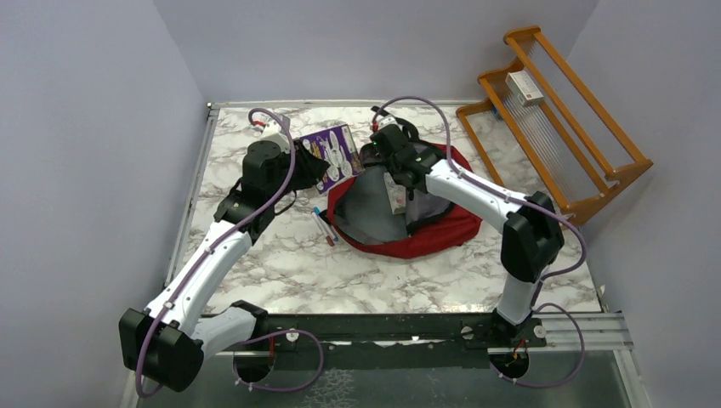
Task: Pack the student bag
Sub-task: Place the book in the student bag.
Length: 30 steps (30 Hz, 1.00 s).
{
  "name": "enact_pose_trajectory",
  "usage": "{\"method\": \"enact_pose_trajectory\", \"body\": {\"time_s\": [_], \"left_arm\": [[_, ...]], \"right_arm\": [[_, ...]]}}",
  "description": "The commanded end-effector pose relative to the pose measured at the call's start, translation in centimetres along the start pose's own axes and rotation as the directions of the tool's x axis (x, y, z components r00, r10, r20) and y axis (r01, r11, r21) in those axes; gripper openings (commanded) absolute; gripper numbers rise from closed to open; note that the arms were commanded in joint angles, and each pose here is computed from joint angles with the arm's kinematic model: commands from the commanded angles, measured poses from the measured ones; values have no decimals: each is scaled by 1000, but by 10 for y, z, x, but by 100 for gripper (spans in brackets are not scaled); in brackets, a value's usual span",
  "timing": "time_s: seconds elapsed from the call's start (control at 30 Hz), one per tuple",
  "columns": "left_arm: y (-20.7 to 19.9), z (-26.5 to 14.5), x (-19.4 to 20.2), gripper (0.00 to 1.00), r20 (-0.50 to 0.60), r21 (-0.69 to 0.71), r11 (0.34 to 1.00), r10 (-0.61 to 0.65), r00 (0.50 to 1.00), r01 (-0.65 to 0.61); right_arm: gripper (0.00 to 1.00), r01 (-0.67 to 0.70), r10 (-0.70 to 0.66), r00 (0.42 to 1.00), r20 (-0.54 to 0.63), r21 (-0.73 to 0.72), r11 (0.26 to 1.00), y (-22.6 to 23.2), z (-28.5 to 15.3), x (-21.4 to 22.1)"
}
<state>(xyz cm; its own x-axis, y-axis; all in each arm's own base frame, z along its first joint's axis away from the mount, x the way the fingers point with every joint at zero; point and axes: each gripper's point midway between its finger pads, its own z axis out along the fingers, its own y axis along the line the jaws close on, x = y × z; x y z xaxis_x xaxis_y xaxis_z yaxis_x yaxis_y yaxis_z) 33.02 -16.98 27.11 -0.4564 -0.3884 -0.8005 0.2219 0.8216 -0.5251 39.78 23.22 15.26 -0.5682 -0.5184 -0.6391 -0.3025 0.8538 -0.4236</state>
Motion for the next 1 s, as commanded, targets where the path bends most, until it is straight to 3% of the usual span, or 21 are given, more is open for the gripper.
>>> {"method": "enact_pose_trajectory", "body": {"time_s": [0.0, 0.23, 0.37, 0.97], "left_arm": [[-44, -5, 0, 0, -86, 160, 955, -237, 968, 249], [-54, 5, 24, 0, -202, 188, 873, -414, 887, 450], [-55, 16, 35, 0, -258, 166, 847, -457, 851, 505], [-68, 74, 46, 0, -348, 207, 819, -450, 822, 536]], "right_arm": [[1, -153, 162, 982, 94, -99, 983, -6, -15, -28], [1, -193, 209, 968, 141, -115, 974, -18, -24, -42], [1, -207, 226, 962, 151, -132, 969, -19, -29, -45], [1, -230, 273, 936, 223, -200, 952, -20, -46, -59]]}}
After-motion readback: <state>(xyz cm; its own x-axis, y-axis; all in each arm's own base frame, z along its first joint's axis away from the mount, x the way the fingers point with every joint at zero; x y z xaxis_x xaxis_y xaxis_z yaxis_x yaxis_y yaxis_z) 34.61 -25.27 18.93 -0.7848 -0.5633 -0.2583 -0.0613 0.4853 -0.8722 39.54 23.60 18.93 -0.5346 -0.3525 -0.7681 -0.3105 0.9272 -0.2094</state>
